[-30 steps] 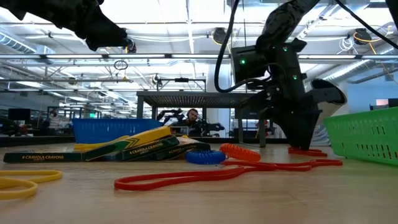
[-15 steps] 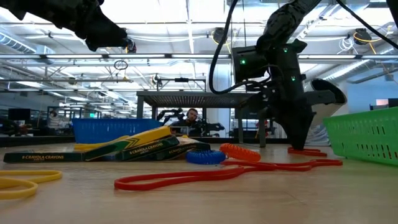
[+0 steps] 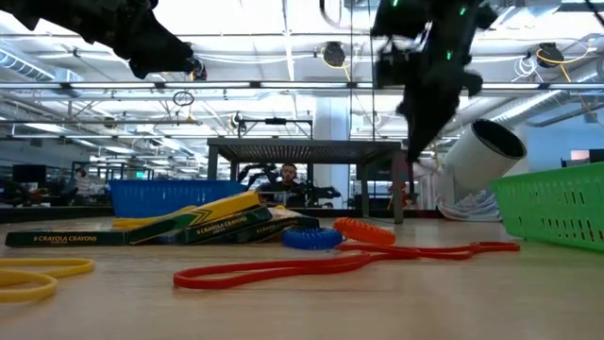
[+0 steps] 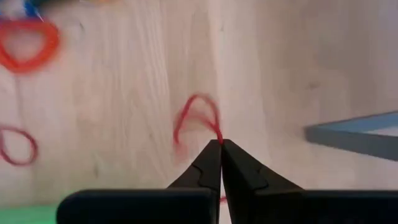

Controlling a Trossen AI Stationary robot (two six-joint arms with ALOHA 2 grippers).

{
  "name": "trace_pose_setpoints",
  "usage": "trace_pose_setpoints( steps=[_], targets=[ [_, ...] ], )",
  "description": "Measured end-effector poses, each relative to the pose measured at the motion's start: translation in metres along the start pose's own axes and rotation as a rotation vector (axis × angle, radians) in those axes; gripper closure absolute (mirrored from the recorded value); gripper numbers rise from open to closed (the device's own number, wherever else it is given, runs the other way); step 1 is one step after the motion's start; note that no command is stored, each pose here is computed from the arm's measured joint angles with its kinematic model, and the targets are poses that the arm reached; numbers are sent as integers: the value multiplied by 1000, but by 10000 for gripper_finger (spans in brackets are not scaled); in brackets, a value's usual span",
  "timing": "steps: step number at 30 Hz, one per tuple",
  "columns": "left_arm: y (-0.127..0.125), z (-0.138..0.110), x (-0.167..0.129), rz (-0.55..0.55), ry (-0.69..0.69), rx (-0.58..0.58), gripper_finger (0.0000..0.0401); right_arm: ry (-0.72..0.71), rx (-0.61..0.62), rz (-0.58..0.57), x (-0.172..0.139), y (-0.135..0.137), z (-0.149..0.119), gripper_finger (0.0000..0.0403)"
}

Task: Pick & Place Office Desk Supplies
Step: Put the red rubber band into the green bin

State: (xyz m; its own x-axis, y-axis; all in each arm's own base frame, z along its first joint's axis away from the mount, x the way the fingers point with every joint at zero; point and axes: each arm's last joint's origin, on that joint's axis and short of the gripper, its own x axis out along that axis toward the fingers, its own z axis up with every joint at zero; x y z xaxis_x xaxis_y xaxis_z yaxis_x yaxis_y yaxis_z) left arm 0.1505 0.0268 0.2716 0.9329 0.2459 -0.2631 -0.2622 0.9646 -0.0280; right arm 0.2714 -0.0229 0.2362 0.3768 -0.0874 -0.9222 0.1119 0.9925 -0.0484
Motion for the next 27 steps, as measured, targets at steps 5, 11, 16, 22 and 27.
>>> trace_pose_setpoints(
  steps=[5, 11, 16, 22, 27],
  targets=[
    [0, 0, 0, 1, 1, -10, 187, -133, 57, 1, -42, 5, -9, 403],
    [0, 0, 0, 2, 5, -16, 187, -227, 118, 54, -79, 17, -25, 403],
    [0, 0, 0, 2, 5, -31, 187, -211, 180, 133, -92, 31, -38, 403],
    [0, -1, 0, 3, 6, -37, 187, -124, 231, 198, -95, 50, -49, 403],
    [0, -1, 0, 4, 5, -52, 187, -33, 285, 204, -89, 64, -61, 403]
  ],
)
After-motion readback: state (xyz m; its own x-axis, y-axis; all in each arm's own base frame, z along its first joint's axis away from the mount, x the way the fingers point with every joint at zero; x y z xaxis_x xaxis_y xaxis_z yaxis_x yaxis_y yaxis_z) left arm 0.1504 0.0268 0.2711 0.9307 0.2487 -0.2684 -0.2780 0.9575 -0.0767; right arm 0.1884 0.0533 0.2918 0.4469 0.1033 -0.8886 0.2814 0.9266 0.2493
